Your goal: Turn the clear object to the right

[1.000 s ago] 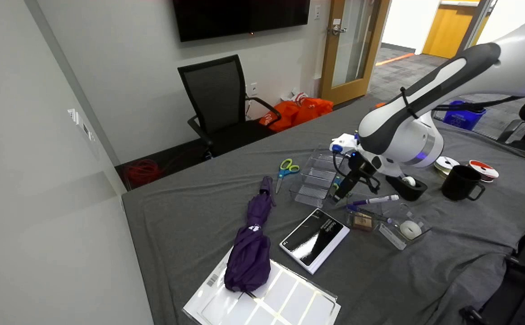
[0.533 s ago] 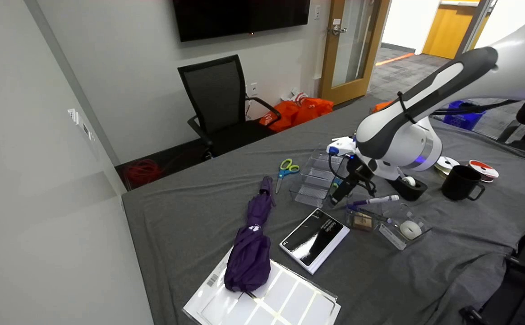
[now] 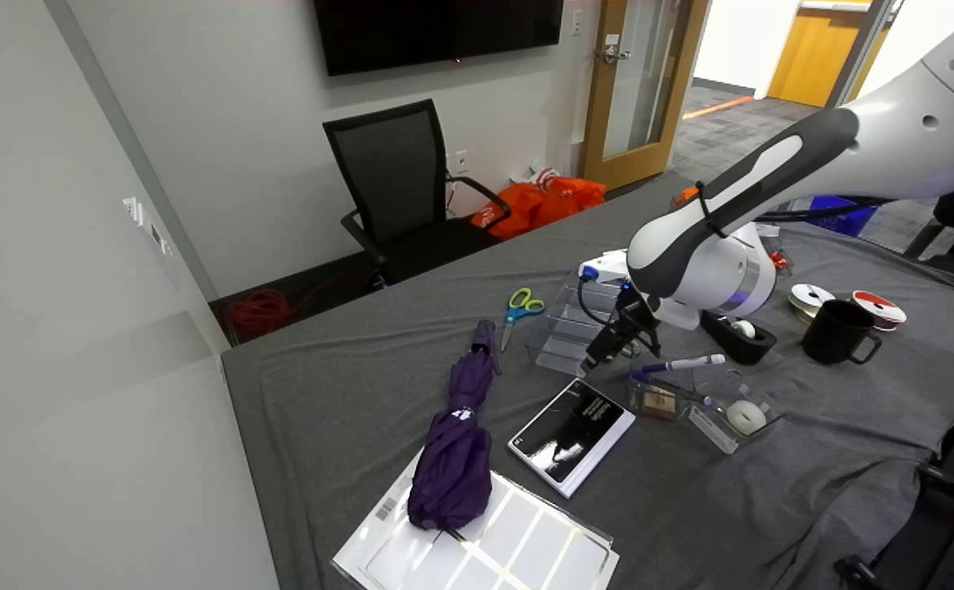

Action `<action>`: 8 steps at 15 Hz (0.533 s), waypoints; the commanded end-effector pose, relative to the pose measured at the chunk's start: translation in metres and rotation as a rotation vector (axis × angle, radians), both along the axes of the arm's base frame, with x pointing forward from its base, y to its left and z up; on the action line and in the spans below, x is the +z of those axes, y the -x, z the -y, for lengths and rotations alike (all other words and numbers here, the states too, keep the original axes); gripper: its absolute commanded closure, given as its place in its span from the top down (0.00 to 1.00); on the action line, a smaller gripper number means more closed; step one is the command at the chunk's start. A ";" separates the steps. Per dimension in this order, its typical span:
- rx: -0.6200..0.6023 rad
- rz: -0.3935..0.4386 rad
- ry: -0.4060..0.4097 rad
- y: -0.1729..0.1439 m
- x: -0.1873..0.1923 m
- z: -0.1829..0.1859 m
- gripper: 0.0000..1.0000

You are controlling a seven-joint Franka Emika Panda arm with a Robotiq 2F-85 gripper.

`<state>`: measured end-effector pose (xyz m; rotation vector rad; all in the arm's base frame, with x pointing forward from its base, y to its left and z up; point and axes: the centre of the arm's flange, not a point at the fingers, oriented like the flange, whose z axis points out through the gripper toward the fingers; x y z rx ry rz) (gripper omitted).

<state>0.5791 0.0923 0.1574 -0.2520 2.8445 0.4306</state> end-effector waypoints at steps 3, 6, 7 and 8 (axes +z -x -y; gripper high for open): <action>-0.056 0.056 0.014 -0.025 -0.014 -0.005 1.00; -0.074 0.094 0.014 -0.035 -0.019 -0.008 1.00; -0.079 0.112 0.012 -0.038 -0.021 -0.009 1.00; -0.082 0.126 0.018 -0.042 -0.022 -0.011 1.00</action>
